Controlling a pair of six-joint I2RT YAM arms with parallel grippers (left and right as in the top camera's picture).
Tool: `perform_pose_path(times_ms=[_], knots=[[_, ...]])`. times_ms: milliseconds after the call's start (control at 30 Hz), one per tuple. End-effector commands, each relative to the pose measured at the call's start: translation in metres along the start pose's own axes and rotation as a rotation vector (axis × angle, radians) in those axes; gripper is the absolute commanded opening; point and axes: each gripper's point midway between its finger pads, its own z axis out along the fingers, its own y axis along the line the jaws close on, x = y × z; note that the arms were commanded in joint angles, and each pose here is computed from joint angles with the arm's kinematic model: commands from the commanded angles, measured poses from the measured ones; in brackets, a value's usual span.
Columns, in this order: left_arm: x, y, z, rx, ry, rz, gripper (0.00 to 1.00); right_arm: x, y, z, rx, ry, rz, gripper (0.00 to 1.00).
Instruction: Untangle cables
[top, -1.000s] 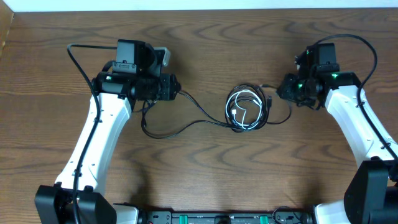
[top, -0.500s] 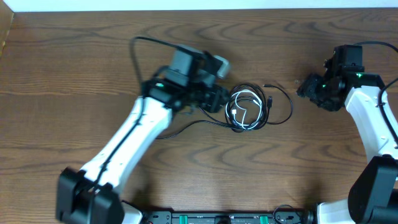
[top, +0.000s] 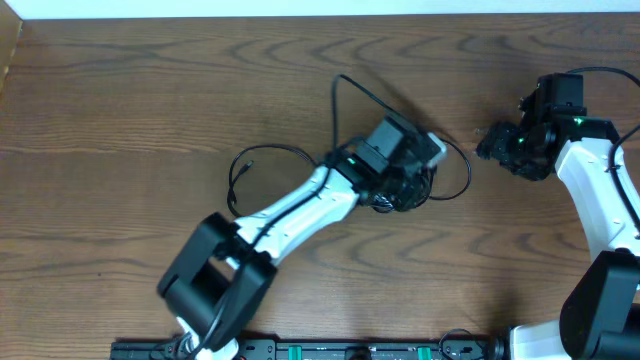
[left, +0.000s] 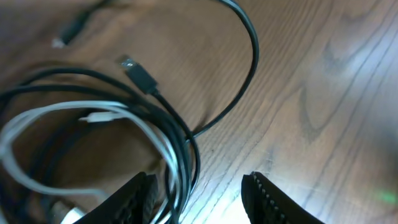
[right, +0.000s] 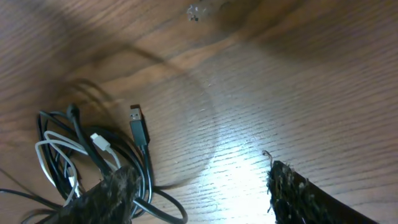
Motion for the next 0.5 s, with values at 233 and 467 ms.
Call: perform_pose_path(times_ms=[233, 467], knots=[[0.022, 0.025, 0.043, -0.131, 0.070, 0.035, 0.46, -0.002, 0.001, -0.001, -0.006, 0.002, -0.016, 0.66], [0.017, 0.027, 0.049, -0.134, 0.043, 0.041, 0.45, -0.002, 0.001, -0.001, -0.006, 0.003, -0.016, 0.68]])
